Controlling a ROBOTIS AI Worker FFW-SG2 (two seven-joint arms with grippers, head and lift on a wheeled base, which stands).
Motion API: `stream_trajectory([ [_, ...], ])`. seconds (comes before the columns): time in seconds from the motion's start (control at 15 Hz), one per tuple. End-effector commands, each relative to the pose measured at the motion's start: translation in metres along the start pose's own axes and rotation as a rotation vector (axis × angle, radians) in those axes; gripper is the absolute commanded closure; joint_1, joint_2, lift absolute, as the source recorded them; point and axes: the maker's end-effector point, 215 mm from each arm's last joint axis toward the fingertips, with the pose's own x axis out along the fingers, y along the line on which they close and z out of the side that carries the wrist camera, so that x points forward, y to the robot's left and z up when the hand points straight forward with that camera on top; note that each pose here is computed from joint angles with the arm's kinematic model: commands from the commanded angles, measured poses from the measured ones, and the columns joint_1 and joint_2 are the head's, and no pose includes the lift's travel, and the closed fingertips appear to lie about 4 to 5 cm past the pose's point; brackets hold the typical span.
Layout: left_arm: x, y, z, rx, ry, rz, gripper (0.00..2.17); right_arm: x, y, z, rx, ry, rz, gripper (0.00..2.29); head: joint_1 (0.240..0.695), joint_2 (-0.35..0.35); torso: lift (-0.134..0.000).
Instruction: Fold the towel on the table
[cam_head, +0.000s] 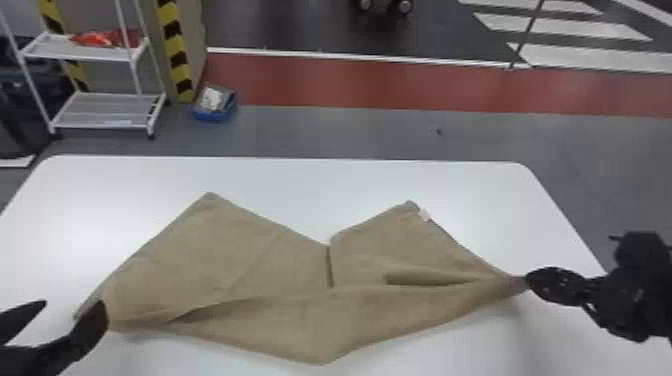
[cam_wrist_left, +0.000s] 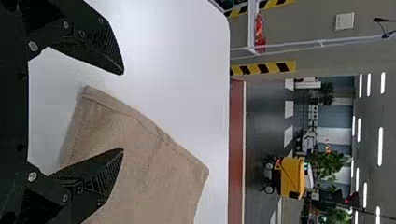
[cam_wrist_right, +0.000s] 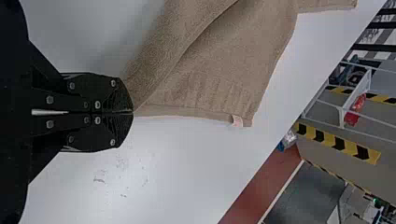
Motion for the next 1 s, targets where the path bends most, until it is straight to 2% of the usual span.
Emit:
stream_trajectory([
  [0.0, -0.004, 0.000, -0.014, 0.136, 0.059, -0.052, 0.04, -0.001, 0.000, 0.000, -0.001, 0.001, 0.000, 1.68, 0.695, -0.117, -0.119],
  [0.13, -0.001, -0.010, -0.018, 0.217, 0.105, -0.164, 0.03, 0.000, 0.001, 0.001, -0.004, 0.000, 0.003, 1.68, 0.695, -0.143, -0.119],
  [0.27, 0.008, -0.005, -0.016, 0.297, 0.145, -0.209, 0.05, 0.001, 0.002, 0.001, -0.003, -0.001, 0.005, 1.68, 0.695, -0.153, -0.119],
  [0.33, 0.009, -0.007, -0.008, 0.363, 0.133, -0.239, 0.08, 0.000, 0.002, 0.002, -0.008, -0.001, 0.003, 1.68, 0.695, -0.151, -0.119],
  [0.47, 0.013, -0.012, -0.007, 0.414, 0.156, -0.288, 0.09, -0.002, 0.002, 0.001, -0.008, 0.000, 0.003, 1.68, 0.695, -0.142, -0.119],
  [0.67, 0.024, -0.012, -0.020, 0.608, 0.253, -0.392, 0.15, -0.002, 0.002, 0.001, -0.009, 0.000, 0.002, 1.68, 0.695, -0.144, -0.119],
  [0.8, 0.031, -0.016, -0.028, 0.743, 0.266, -0.415, 0.15, -0.002, 0.001, 0.000, -0.007, 0.000, 0.001, 1.68, 0.695, -0.142, -0.119],
  [0.93, 0.036, -0.013, -0.029, 0.804, 0.273, -0.413, 0.24, -0.002, 0.003, 0.002, -0.004, -0.005, 0.003, 1.68, 0.695, -0.138, -0.119],
])
